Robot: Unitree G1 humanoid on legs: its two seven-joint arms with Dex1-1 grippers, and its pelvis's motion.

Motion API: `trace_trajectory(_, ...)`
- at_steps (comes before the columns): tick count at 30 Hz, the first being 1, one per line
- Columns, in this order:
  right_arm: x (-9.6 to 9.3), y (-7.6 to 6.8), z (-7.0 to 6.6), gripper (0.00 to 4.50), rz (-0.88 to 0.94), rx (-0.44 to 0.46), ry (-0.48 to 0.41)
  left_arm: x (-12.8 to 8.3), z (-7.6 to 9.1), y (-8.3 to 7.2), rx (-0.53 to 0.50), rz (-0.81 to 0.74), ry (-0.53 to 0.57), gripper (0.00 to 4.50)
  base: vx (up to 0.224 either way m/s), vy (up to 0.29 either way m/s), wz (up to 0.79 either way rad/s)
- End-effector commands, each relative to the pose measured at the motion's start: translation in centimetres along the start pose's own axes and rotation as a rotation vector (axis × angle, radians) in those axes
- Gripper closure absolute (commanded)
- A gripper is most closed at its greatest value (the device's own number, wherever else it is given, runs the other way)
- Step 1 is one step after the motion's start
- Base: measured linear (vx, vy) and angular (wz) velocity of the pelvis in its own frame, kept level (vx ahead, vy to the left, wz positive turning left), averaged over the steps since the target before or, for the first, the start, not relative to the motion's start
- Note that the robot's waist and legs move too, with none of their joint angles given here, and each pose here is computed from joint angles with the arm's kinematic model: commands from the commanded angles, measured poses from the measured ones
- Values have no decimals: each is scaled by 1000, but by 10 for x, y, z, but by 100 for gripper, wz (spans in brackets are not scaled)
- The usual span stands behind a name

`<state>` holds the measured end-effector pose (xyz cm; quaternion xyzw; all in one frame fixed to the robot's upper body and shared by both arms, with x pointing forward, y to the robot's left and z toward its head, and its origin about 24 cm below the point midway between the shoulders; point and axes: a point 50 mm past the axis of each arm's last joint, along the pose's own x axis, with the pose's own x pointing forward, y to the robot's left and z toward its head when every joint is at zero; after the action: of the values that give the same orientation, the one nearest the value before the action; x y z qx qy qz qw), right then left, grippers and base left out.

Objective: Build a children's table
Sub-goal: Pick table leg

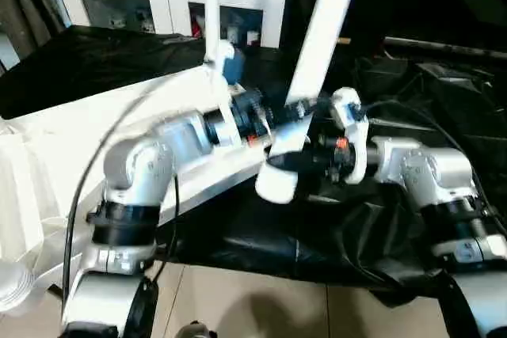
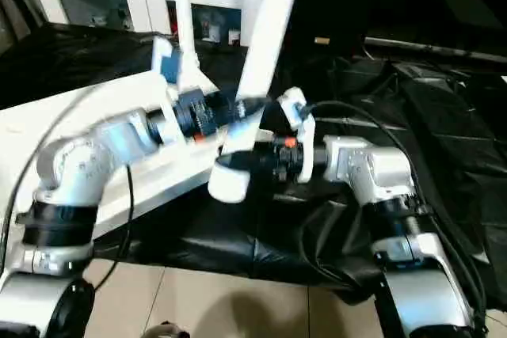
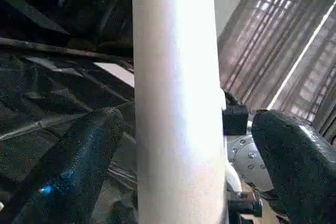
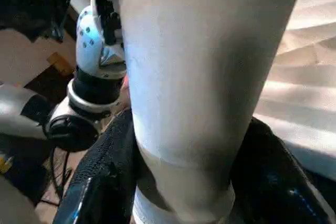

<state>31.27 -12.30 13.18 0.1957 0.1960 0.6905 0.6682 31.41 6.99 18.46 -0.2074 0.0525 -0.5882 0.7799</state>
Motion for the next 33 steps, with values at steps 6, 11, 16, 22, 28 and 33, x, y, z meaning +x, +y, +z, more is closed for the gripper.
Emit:
trace_trajectory(6,2,10,3,253,44,-25,47,6,2,-9,-13,-62,-10,0,0,0,0)
trace_trajectory(11,3,11,2,253,45,-24,58,5,3,-9,-27,-58,-12,46,0,0,0)
trace_trajectory(16,4,11,2,253,42,-28,63,5,3,-7,-36,-19,-31,82,0,0,0)
trace_trajectory(22,5,10,3,253,7,-55,48,4,8,1,-33,81,-86,137,0,0,0)
trace_trajectory(28,6,12,2,253,-25,-95,35,-2,12,2,-22,120,-113,179,0,0,0)
trace_trajectory(33,11,5,0,253,-145,-166,13,-5,14,4,52,234,-112,221,0,0,0)
